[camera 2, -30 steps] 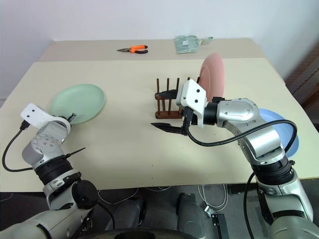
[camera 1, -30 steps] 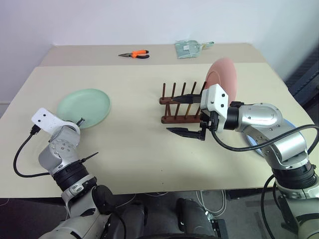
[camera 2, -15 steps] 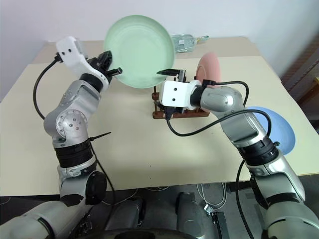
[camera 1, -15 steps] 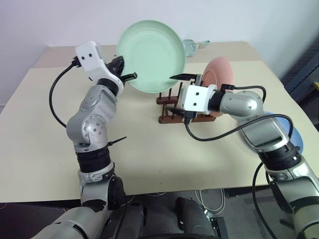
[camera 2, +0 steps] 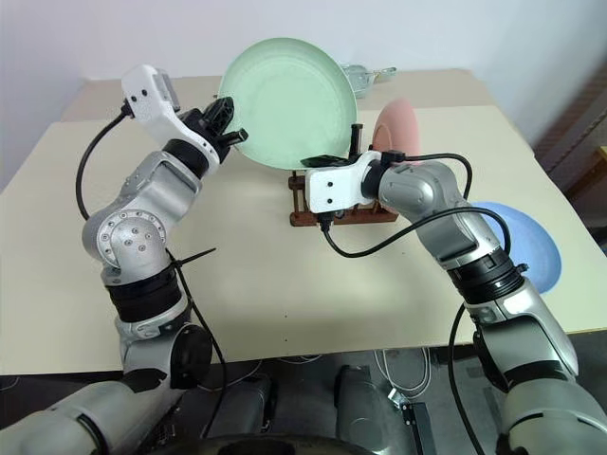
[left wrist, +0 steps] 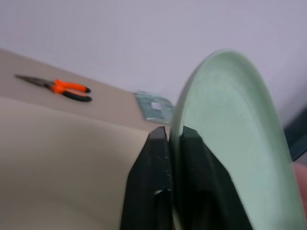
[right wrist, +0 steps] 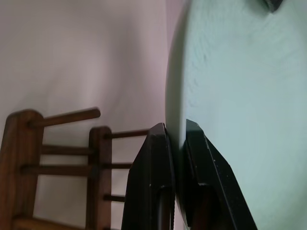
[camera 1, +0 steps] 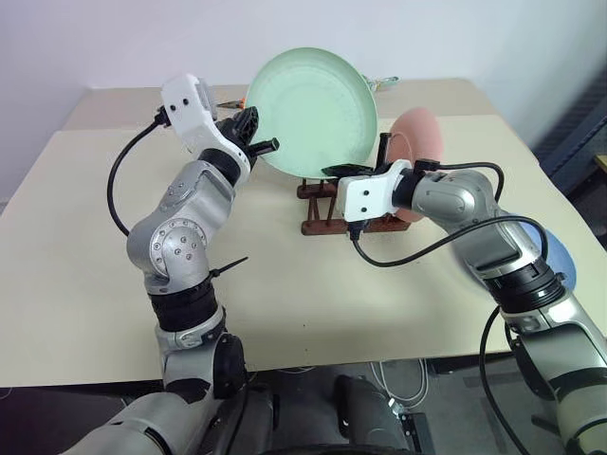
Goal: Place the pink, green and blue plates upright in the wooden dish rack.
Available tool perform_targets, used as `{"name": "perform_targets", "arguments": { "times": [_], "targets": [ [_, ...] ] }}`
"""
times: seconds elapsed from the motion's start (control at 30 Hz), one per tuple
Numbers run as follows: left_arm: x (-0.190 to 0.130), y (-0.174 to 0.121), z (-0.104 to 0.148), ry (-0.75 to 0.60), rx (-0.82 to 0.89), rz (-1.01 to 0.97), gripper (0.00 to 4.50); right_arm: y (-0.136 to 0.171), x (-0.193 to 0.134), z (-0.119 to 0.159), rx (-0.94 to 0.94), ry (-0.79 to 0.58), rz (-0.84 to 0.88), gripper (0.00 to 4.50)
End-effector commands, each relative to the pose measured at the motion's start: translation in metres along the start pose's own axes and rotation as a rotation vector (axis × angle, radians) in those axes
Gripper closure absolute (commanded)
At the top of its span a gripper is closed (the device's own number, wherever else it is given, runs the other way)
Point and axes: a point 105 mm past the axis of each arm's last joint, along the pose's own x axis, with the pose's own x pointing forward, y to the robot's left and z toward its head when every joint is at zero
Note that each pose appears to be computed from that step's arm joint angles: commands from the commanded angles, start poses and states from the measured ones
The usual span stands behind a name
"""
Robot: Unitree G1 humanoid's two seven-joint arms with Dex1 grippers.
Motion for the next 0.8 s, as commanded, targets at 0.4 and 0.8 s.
{"name": "perform_targets", "arguments": {
  "times": [0.4, 0.8],
  "targets": [
    [-0.04, 0.068, 0.012, 0.072, 0.679, -0.165, 1.56, -0.061, -0.076, 0.045, 1.084, -0.494, -0.266, 4.5],
    [-0.126, 0.021, -0.121, 0.612, 0.542, -0.745, 1.56, -0.051, -0.076, 0.017, 1.484, -0.424, -0.353, 4.5]
  ]
}}
